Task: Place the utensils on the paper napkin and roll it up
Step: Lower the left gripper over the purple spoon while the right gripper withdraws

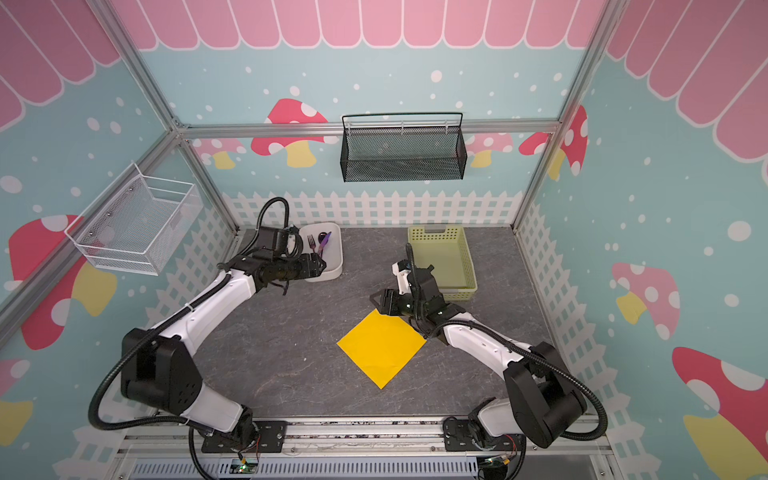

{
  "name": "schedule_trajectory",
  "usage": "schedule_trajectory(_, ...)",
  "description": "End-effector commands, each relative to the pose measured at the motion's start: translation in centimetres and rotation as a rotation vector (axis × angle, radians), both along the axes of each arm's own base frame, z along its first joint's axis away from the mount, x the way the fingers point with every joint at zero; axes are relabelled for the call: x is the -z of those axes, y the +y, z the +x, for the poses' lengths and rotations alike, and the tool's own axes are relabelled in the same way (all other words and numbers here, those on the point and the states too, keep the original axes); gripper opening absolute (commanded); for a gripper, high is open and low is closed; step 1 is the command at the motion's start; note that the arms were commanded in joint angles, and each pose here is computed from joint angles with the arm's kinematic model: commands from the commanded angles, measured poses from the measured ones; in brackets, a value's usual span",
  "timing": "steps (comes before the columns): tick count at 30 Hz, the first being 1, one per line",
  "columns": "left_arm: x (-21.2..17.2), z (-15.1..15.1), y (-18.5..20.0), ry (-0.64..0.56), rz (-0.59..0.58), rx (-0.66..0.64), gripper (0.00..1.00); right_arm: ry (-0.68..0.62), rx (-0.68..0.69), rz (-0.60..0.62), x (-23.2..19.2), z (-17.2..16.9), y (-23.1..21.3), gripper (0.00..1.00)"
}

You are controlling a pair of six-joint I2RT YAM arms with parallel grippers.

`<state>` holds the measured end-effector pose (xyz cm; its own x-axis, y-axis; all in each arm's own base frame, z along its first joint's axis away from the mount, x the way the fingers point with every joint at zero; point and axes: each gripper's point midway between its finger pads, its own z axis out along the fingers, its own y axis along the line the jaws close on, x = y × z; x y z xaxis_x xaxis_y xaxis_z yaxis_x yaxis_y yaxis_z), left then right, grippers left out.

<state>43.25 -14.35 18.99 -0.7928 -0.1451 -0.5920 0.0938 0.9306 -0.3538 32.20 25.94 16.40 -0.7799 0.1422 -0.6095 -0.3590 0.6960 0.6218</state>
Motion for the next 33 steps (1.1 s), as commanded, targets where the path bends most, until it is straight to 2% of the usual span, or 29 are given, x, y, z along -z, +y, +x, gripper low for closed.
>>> schedule_trajectory(1,1.0,1.7,-0.9,0.063,0.035,-0.009,0.78,0.003,-0.010,-0.012,0.1,-0.4,-1.2,0.65)
schedule_trajectory(9,4.5,6.7,-4.1,0.182,0.030,0.077,0.75,-0.001,-0.009,-0.014,0.1,-0.8,-2.3,0.65)
schedule_trajectory(14,7.1,7.9,-4.7,0.260,0.041,0.094,0.75,-0.001,-0.003,-0.008,0.1,-1.1,-2.7,0.65)
schedule_trajectory(18,8.6,7.5,-5.8,0.310,0.009,0.112,0.76,-0.006,0.003,-0.008,0.1,-1.3,-3.1,0.66)
schedule_trajectory(23,10.1,5.7,-7.3,0.369,-0.016,0.169,0.75,-0.003,0.002,-0.006,0.2,-1.5,-3.1,0.66)
schedule_trajectory(33,10.1,1.7,-7.5,0.411,0.030,0.207,0.74,0.005,-0.021,-0.005,0.7,-1.8,-2.9,0.66)
